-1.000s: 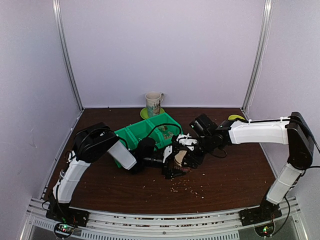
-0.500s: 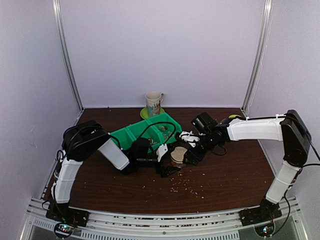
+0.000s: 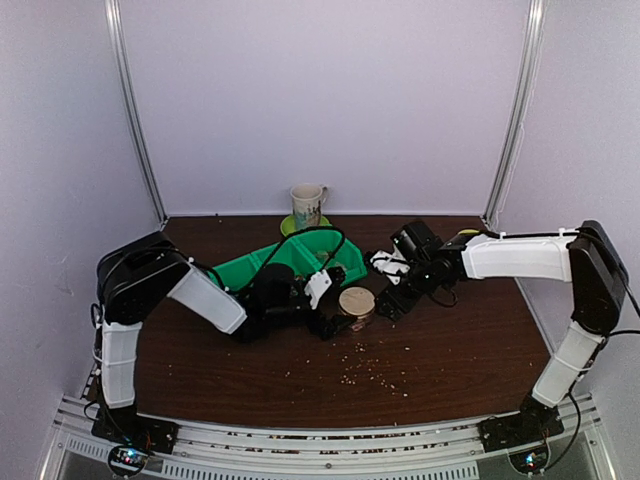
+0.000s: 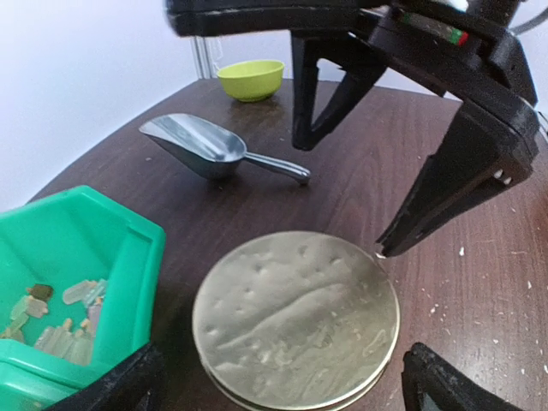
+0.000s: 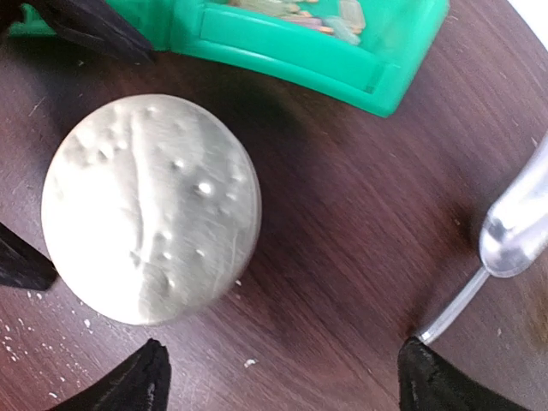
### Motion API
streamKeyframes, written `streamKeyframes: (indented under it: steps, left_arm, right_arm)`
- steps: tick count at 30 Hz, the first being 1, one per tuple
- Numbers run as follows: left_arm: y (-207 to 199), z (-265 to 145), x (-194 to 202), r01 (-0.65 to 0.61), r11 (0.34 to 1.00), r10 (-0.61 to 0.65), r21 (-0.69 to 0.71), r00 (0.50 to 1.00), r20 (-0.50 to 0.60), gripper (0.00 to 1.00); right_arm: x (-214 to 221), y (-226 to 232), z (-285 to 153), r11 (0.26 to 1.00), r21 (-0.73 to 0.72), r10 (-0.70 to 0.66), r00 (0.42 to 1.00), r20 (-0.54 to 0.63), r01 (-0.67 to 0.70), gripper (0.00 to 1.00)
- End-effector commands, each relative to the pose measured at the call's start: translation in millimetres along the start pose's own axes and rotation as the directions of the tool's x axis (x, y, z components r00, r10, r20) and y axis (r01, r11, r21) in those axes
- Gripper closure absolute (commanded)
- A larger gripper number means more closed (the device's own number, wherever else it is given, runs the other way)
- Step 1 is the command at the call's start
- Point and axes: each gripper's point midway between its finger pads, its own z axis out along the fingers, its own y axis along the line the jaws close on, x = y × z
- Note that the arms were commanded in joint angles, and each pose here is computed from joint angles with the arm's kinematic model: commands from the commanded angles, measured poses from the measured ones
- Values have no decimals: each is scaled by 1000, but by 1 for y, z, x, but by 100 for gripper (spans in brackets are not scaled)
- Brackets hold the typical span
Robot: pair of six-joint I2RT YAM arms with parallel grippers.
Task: Pack the candies
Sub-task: Screw the box lid onto the packing box, then reset both arms
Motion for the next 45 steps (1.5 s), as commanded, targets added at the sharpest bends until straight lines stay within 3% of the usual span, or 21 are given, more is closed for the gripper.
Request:
streamKeyframes:
  steps: [1, 12, 17, 21, 29, 33, 36, 40, 45]
  left_arm:
    - [18, -15, -18, 9, 993, -10, -114, 1000, -7, 2]
    - [55, -58, -50, 17, 926, -74, -376, 988, -138, 2]
    - [80, -98, -72, 6, 844, -124, -536, 975, -185, 2]
    - [106, -140, -85, 44, 743, -220, -668, 958, -181, 2]
    - [148, -234, -89, 188, 577, -391, -795, 918, -67, 2]
    - [163, -291, -79, 252, 471, -451, -846, 893, 15, 2]
    - [163, -330, -71, 246, 401, -442, -882, 896, 49, 2]
    - [149, -361, -57, 242, 359, -453, -901, 890, 59, 2]
    - [131, -384, -39, 263, 334, -474, -905, 877, 80, 2]
  right_arm:
    - [0, -24, -29, 993, 111, 47, 998, 48, -52, 0]
    - [18, -68, -96, 902, 293, 256, 939, 228, -317, 1]
    - [24, -76, -125, 862, 281, 318, 882, 347, -422, 1]
    - [37, -90, -147, 818, 281, 361, 828, 430, -502, 0]
    - [78, -136, -202, 668, 288, 455, 683, 572, -686, 1]
    - [92, -141, -225, 635, 326, 429, 670, 606, -701, 1]
    - [99, -138, -236, 625, 330, 408, 657, 634, -707, 1]
    - [109, -135, -246, 614, 342, 380, 646, 662, -712, 1]
    - [97, -116, -277, 685, 259, 315, 598, 737, -681, 1]
